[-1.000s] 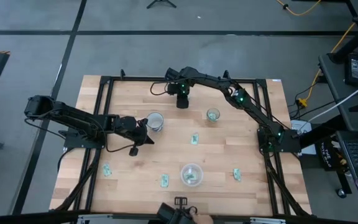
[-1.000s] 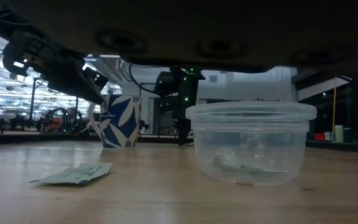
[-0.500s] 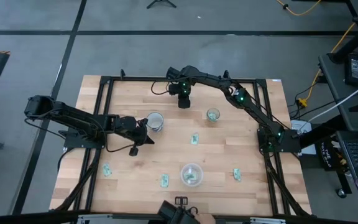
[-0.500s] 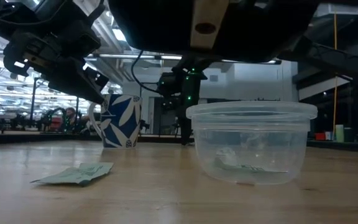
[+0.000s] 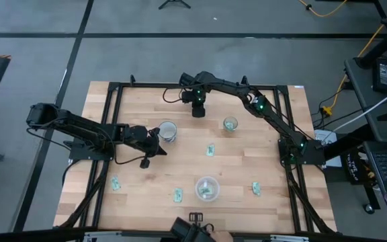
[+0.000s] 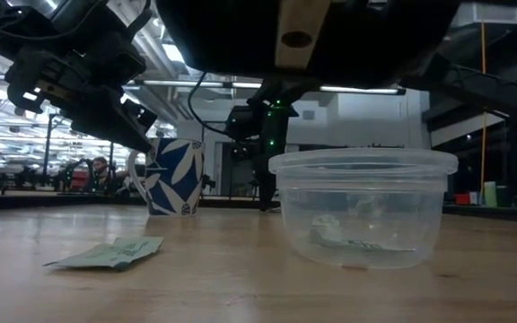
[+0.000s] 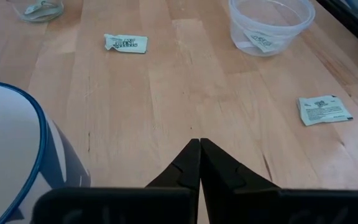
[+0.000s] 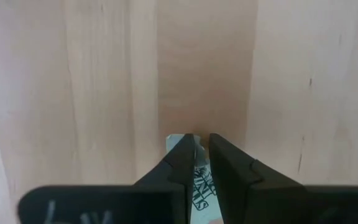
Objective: Pick and place Stevia / Truvia into bins
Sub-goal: Put the white stevia packet into the transparent glass cup
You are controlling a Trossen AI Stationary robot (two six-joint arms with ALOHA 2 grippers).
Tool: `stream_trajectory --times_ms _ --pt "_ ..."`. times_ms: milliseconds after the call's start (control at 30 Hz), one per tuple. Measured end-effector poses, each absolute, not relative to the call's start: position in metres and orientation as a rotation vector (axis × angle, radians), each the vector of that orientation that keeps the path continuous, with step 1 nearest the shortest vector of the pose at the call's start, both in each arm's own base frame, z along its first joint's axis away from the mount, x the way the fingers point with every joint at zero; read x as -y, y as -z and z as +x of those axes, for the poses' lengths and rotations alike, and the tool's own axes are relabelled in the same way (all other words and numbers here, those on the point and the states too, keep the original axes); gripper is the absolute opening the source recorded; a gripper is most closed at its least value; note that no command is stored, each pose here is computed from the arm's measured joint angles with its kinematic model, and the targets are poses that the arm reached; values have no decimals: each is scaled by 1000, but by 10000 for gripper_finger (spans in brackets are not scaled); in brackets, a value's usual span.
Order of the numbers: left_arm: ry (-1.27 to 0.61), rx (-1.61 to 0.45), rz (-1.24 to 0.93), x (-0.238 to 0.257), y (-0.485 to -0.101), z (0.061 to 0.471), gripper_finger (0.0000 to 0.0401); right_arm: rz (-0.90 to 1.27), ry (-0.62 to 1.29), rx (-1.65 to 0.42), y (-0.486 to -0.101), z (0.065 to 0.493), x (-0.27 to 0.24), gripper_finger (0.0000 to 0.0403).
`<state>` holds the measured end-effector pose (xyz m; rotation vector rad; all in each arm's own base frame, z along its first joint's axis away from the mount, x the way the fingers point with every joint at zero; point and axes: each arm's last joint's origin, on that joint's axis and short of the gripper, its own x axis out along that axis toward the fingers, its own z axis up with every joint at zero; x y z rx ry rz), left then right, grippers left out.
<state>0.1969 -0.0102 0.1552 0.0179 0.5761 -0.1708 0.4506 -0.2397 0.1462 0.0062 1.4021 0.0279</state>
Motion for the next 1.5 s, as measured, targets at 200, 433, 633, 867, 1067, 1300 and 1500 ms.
stream_trajectory --times_ms 200,433,633,867,1067,1300,1500 --pt "162 -576 19 10 -155 197 4 -16 -5 -1417 -147 451 239 53" --pt "161 -569 20 10 -156 197 4 -17 -8 -1422 -173 443 235 21" --pt "162 -569 13 10 -156 197 4 -33 2 -1377 -188 443 235 5" --pt "175 -569 8 10 -156 197 4 13 -48 -1393 -192 438 231 2" --pt "178 -572 -10 11 -156 197 4 20 -63 -1390 -199 435 229 1" --pt "178 -571 -12 11 -156 197 4 34 -119 -1372 -223 425 222 1" --pt "171 -569 -37 11 -156 197 4 53 -98 -1355 -258 411 214 0"
